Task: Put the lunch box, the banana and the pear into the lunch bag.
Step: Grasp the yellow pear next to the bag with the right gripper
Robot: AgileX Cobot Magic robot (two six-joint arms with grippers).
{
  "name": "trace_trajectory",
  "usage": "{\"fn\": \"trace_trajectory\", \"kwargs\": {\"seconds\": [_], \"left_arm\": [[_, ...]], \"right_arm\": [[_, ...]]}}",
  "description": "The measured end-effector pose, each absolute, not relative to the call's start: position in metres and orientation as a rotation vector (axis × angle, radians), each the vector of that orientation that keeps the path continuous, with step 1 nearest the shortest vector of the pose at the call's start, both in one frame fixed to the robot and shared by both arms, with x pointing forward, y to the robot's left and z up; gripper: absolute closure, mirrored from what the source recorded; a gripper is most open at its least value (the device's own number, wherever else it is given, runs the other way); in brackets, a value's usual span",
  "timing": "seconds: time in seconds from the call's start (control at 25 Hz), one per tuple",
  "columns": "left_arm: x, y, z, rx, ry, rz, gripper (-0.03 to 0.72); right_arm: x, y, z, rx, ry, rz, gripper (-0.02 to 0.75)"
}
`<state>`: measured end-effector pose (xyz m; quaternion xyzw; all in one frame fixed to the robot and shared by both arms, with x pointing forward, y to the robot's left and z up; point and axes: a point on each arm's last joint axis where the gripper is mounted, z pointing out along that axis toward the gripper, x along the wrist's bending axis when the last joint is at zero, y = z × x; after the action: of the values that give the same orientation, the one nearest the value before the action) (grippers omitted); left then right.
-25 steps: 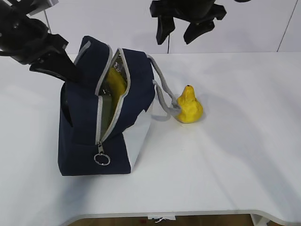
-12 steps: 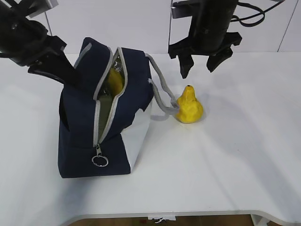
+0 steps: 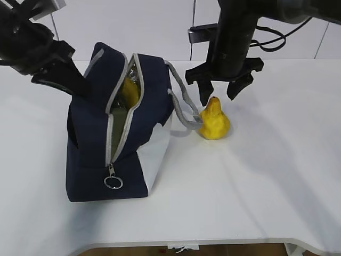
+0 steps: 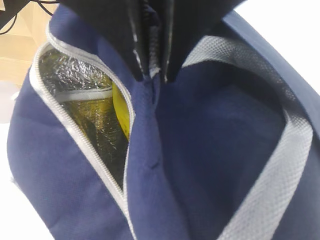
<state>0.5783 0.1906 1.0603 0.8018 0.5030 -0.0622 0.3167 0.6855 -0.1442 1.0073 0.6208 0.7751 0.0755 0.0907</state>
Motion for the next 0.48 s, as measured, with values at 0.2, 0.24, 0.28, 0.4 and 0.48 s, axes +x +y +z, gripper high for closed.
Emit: {"fn": "trace_trajectory", "kwargs": {"seconds": [0.2, 0.24, 0.28, 0.4, 0.48], "left_arm": [[0.578, 0.191, 1.060, 2.111, 1.324, -0.164, 0.672], [0.578, 0.191, 1.060, 2.111, 1.324, -0.164, 0.672], [0.578, 0.191, 1.060, 2.111, 1.324, -0.164, 0.672], [0.578, 0.191, 1.060, 2.111, 1.324, -0.164, 0.672], [0.578, 0.191, 1.060, 2.111, 1.324, -0.164, 0.672]], "right_arm": [[0.689, -0.143, 0.991, 1.857, 2.318, 0.187, 0.222], [0.690, -0.143, 0.988, 1.859, 2.321, 0.178, 0.222], [0.690, -0.143, 0.986, 1.860, 2.323, 0.176, 0.222], [0.691, -0.142, 0.985, 1.861, 2.324, 0.172, 0.225], [0.691, -0.142, 0.985, 1.861, 2.323, 0.177, 0.243]]}}
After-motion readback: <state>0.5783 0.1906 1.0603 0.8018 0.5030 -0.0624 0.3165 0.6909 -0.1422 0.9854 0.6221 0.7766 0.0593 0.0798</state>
